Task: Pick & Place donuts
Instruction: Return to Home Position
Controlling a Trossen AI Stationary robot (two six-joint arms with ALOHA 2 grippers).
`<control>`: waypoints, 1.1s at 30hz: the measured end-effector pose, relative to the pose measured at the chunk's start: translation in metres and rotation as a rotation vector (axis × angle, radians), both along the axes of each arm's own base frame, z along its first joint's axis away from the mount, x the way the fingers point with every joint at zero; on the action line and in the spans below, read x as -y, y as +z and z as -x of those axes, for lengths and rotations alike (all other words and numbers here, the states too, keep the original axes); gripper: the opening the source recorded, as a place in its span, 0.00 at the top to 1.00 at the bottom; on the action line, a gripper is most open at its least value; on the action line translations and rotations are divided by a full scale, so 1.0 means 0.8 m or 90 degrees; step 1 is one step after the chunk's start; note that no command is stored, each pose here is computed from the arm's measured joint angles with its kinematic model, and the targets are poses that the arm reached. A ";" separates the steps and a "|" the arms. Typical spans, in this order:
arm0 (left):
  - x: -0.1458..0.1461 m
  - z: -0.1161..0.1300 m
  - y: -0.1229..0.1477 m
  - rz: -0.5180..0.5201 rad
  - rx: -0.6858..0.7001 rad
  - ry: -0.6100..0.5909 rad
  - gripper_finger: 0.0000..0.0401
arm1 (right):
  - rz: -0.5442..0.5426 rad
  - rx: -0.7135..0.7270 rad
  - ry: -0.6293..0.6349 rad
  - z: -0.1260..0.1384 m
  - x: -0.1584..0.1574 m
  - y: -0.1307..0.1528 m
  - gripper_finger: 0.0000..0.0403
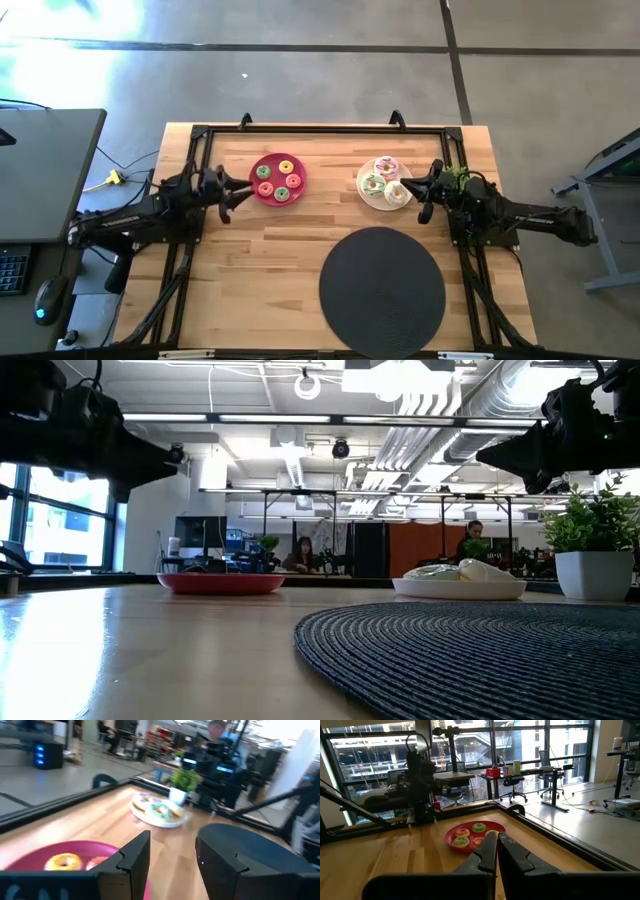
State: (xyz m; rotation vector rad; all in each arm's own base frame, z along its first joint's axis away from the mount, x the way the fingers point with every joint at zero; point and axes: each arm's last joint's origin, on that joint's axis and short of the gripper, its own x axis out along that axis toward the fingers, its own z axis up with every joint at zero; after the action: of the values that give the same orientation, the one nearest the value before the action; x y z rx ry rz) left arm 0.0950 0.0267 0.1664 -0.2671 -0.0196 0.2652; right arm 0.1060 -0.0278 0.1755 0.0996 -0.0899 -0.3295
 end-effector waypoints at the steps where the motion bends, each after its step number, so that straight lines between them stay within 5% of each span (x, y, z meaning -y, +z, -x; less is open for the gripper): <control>1: 0.001 0.000 0.000 0.001 0.000 -0.008 0.62 | 0.000 0.000 0.000 0.000 0.000 0.000 0.98; 33: 0.006 -0.002 0.000 0.017 0.004 -0.032 0.62 | 0.000 -0.001 0.000 0.000 0.000 0.000 0.98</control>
State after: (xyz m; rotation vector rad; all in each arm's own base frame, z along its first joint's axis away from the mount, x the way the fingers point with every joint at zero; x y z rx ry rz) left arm 0.0962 0.0220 0.1661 -0.2943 -0.0158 0.2148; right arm 0.1060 -0.0277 0.1753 0.0996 -0.0891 -0.3289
